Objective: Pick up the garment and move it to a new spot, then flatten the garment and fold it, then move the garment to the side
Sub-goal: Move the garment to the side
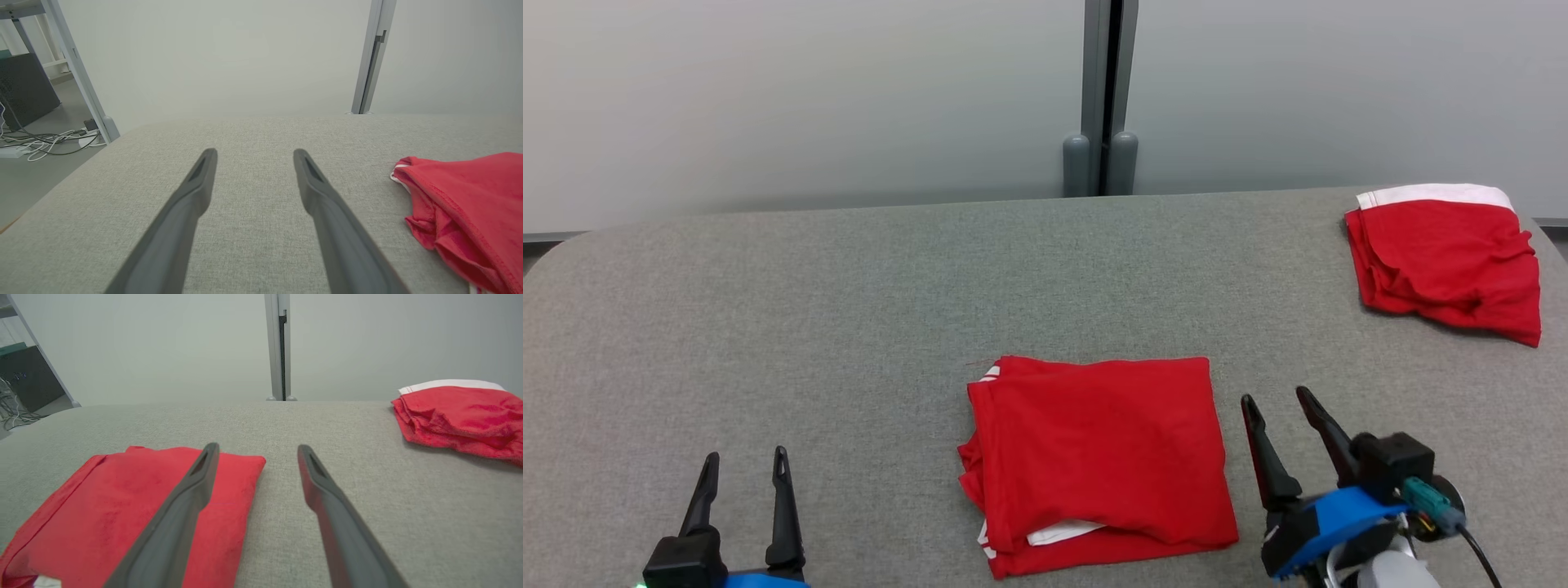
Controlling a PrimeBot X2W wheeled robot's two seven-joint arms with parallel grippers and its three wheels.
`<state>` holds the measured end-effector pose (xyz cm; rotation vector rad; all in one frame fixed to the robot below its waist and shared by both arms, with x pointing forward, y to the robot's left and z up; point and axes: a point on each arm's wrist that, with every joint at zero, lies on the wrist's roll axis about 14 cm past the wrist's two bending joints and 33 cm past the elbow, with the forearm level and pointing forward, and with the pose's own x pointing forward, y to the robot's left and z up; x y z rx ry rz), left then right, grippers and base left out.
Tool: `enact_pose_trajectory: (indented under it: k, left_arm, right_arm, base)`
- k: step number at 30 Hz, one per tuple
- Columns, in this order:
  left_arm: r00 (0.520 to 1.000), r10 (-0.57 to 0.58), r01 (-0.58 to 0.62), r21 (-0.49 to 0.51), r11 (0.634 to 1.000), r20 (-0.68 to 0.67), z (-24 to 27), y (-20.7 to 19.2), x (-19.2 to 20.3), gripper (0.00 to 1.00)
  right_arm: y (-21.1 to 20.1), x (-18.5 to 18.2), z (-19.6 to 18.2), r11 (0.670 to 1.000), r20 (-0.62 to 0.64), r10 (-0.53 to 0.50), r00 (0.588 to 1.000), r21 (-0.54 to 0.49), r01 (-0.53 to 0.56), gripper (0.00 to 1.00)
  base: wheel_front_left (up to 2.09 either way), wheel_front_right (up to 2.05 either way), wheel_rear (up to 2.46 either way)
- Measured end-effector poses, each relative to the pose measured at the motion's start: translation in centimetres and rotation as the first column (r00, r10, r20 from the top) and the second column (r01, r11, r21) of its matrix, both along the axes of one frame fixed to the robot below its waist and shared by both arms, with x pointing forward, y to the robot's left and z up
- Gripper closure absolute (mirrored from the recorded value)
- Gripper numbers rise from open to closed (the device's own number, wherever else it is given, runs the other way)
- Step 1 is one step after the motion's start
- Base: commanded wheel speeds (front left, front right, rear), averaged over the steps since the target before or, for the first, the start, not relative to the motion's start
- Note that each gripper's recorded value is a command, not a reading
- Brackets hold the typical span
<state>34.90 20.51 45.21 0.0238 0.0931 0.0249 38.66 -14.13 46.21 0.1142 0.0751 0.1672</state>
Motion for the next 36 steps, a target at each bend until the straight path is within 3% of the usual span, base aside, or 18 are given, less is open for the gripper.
enact_pose_trajectory:
  k: [7,19,32,33,35,36]
  left_arm:
    - [1.0,0.013,-0.013,-0.003,1.0,-0.01,-0.3,0.4,-0.2,0.0]
    - [0.999,0.031,-0.032,-0.021,0.999,-0.03,-1.0,0.6,0.0,0.0]
    - [0.998,0.037,-0.038,-0.022,0.999,-0.045,-1.4,0.7,0.1,0.0]
    - [0.998,0.036,-0.037,-0.023,0.999,-0.046,-1.5,0.7,0.2,0.0]
    - [0.998,0.035,-0.036,-0.024,0.999,-0.044,-1.4,0.7,0.5,0.0]
    - [0.999,0.033,-0.034,-0.024,0.999,-0.042,-1.4,0.6,0.7,0.0]
  right_arm:
    - [3.2,2.6,-0.6,0.995,-0.09,0.102,0.991,-0.009,-0.103,0.0]
    - [4.3,2.5,-7.1,0.99,-0.335,0.131,0.933,-0.011,-0.143,0.0]
    - [7.0,1.4,-9.3,0.976,-0.453,0.189,0.871,0.185,-0.116,0.0]
    - [7.4,1.3,-9.3,0.972,-0.454,0.203,0.868,0.202,-0.121,0.09]
    - [7.9,1.2,-9.4,0.968,-0.455,0.215,0.864,0.214,-0.128,1.0]
    - [8.0,1.2,-9.5,0.968,-0.45,0.217,0.866,0.213,-0.132,1.0]
  base:
    - [0.0,0.0,0.0]
    - [0.0,0.0,0.0]
    - [0.0,0.0,0.0]
    - [0.0,0.0,0.0]
    - [0.0,0.0,0.0]
    - [0.0,0.0,0.0]
